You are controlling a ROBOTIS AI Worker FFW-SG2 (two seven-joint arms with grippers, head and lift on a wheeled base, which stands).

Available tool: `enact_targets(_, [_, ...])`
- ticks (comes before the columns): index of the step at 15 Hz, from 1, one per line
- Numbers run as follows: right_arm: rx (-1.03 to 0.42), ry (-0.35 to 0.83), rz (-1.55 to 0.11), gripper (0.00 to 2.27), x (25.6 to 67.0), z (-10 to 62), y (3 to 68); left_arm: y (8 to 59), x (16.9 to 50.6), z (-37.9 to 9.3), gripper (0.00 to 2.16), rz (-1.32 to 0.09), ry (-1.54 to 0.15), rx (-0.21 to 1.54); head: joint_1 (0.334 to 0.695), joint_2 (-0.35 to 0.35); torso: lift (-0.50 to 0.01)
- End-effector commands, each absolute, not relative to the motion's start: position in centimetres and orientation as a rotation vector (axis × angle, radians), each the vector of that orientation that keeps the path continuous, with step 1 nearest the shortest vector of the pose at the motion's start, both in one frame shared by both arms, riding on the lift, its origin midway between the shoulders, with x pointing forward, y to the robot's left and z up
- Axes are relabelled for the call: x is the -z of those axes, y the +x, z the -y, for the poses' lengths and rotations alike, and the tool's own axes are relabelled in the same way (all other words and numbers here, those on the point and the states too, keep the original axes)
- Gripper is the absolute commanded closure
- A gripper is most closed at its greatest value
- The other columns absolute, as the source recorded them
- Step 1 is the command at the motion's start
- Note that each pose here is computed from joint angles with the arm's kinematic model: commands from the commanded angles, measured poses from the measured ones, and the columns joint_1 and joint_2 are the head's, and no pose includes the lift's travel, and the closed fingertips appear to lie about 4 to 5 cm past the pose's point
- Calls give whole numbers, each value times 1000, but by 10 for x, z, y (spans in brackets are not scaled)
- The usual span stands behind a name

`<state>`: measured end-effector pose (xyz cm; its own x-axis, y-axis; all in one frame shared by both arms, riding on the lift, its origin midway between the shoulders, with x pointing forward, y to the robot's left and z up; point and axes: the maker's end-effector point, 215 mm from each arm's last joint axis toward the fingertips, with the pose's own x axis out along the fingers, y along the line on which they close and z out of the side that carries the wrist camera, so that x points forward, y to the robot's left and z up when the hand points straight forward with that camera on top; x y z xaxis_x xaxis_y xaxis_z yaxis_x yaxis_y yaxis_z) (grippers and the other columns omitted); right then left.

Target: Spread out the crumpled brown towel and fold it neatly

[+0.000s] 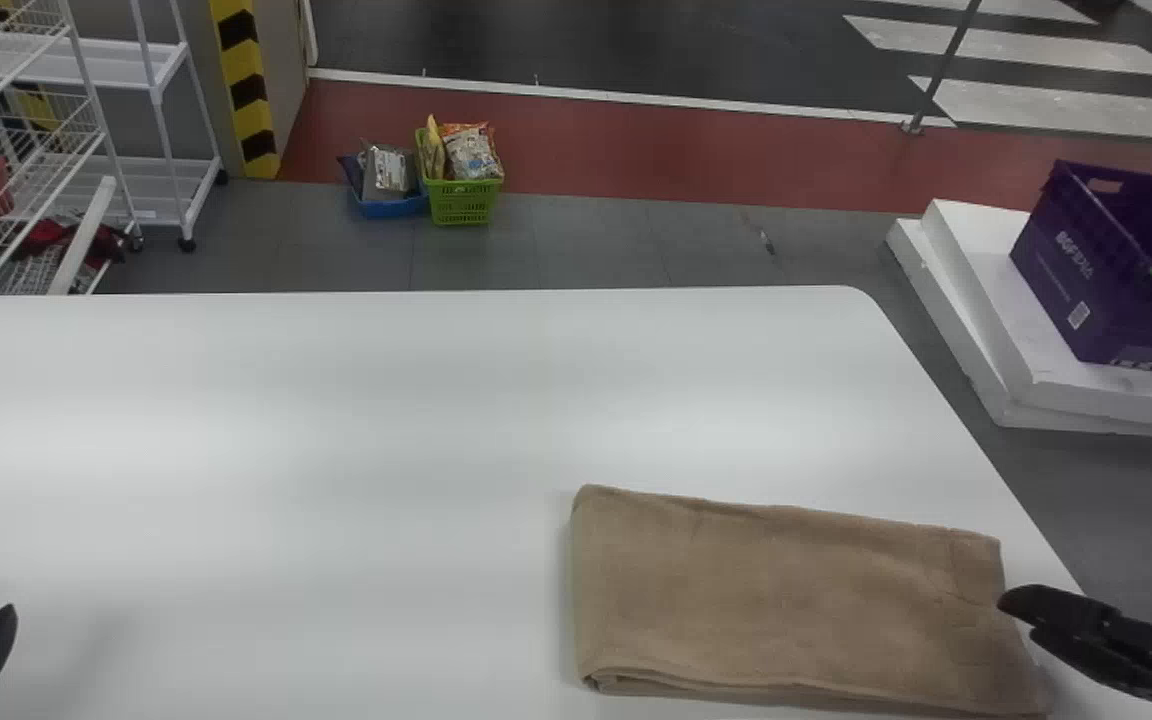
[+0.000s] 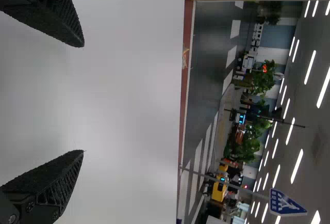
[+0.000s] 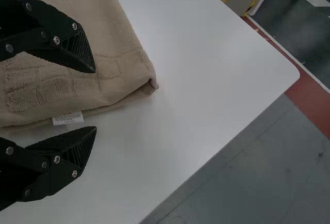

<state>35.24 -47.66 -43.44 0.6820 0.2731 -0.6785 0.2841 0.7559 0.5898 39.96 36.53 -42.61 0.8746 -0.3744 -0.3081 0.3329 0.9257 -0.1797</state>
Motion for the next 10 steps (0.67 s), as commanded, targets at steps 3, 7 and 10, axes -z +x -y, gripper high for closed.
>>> enact_targets(3, [0, 726, -886, 539, 448, 464, 356, 400, 426, -364, 73, -343, -126, 371, 695, -163, -128])
enact_targets(7, [-13, 726, -893, 593, 450, 457, 360, 400, 426, -365, 73, -342, -124, 369, 695, -146, -128])
enact_targets(10, [-18, 729, -892, 768, 450, 454, 362, 399, 427, -366, 73, -344, -126, 367, 695, -139, -128])
